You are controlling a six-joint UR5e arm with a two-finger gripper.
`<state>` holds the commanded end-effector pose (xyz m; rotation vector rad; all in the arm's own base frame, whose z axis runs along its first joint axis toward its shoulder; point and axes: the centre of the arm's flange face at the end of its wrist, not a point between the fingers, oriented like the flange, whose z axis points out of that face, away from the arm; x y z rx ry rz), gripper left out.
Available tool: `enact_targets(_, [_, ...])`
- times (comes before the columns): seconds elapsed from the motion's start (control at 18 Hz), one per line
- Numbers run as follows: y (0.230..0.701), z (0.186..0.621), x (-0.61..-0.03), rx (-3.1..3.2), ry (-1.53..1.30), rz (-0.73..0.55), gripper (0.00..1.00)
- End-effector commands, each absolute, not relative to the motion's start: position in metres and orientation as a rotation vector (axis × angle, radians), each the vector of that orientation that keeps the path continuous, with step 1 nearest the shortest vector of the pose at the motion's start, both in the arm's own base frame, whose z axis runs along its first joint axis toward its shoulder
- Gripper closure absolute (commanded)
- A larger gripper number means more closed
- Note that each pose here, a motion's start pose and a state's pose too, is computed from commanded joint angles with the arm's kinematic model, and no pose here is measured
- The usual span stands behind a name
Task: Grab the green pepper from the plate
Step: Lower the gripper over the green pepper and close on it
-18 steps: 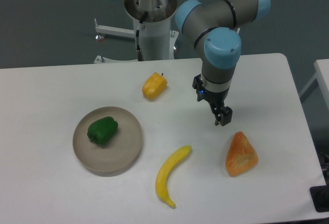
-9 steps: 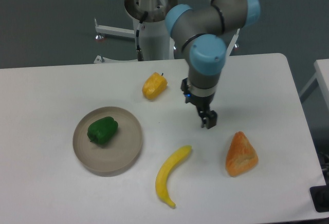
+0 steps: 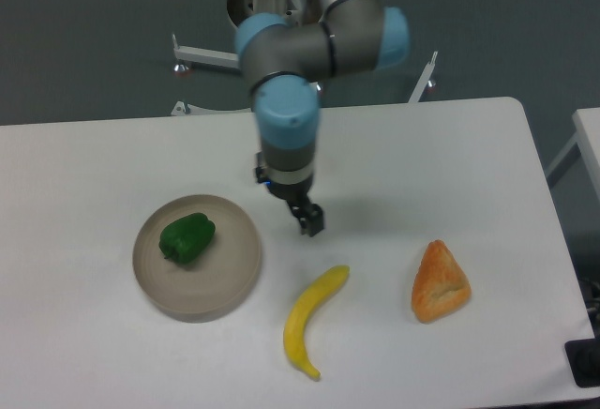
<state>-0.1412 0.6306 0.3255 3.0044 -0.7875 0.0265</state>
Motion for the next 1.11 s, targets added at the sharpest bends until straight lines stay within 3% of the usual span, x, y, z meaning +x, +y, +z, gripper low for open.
enact_targets(0.56, [0.66, 0.294, -0.08, 3.138, -0.52, 0.266, 0.0])
enact_targets(1.11, [0.673, 0.26, -0.063, 3.123, -0.518, 0.278, 0.0])
